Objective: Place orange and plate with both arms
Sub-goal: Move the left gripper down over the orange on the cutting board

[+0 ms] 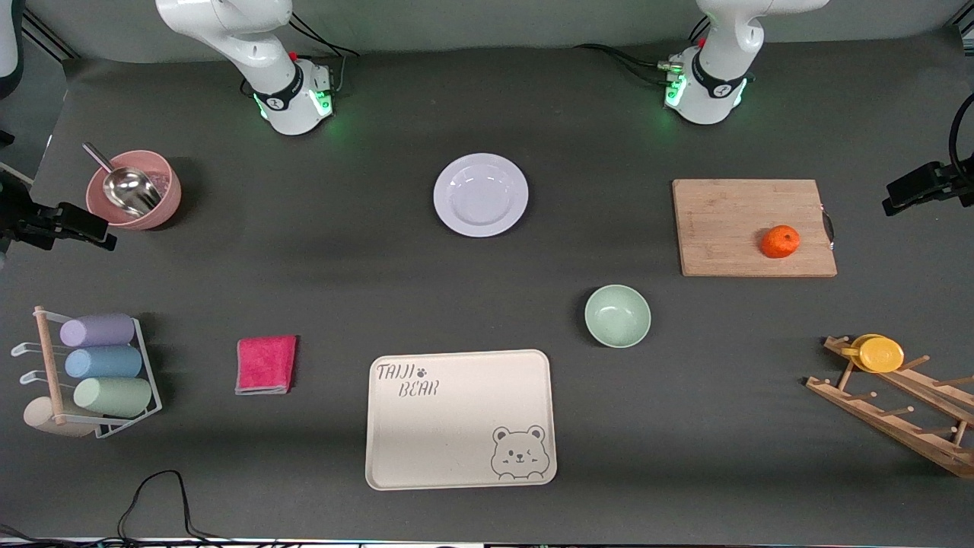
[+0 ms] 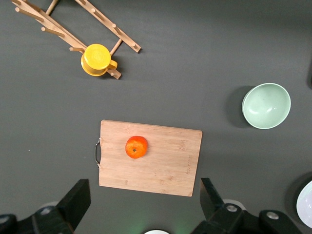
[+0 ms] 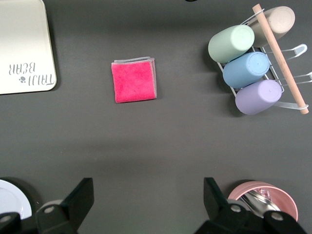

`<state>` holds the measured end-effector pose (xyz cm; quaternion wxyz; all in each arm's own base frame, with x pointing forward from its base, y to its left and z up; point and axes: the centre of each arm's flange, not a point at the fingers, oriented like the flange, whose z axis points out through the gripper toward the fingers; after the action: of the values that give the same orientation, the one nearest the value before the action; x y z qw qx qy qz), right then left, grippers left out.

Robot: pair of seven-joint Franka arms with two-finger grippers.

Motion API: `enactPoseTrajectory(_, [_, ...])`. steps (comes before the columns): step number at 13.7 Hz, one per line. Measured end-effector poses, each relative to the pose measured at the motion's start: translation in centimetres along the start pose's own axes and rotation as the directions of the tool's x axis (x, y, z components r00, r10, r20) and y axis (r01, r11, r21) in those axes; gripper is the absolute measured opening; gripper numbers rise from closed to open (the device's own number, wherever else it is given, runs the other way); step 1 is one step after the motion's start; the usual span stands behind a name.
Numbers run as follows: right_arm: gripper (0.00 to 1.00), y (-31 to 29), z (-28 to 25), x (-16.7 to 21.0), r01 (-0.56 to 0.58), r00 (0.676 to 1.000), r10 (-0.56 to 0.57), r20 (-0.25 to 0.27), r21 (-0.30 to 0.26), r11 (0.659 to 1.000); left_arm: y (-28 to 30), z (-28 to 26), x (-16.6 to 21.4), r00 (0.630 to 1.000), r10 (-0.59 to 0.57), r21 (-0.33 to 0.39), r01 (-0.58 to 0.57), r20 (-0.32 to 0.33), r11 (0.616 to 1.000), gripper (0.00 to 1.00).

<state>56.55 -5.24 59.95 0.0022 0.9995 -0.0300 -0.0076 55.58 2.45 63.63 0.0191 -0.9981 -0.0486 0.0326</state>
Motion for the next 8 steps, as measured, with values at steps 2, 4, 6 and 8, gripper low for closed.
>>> enactPoseTrajectory(2, [1.0, 0.0, 0.0, 0.0, 0.0, 1.0, 0.0, 0.0, 0.0, 1.0, -0.2, 0.4, 0.1, 1.0, -0.004, 0.001, 0.003, 0.01, 1.0, 1.0])
enactPoseTrajectory(4, [1.0, 0.0, 0.0, 0.0, 0.0, 1.0, 0.0, 0.0, 0.0, 1.0, -0.4, 1.7, 0.2, 0.999, 0.004, 0.005, -0.005, 0.04, 1.0, 1.0])
enactPoseTrajectory(6, [1.0, 0.0, 0.0, 0.0, 0.0, 1.0, 0.0, 0.0, 0.0, 1.0, -0.8, 4.4, 0.2, 0.995, 0.052, 0.005, -0.053, 0.083, 0.999, 1.0])
enactPoseTrajectory(8, [1.0, 0.0, 0.0, 0.0, 0.0, 1.0, 0.0, 0.0, 0.0, 1.0, -1.4, 8.4, -0.3, 0.993, 0.075, 0.002, -0.075, 0.092, 0.997, 1.0])
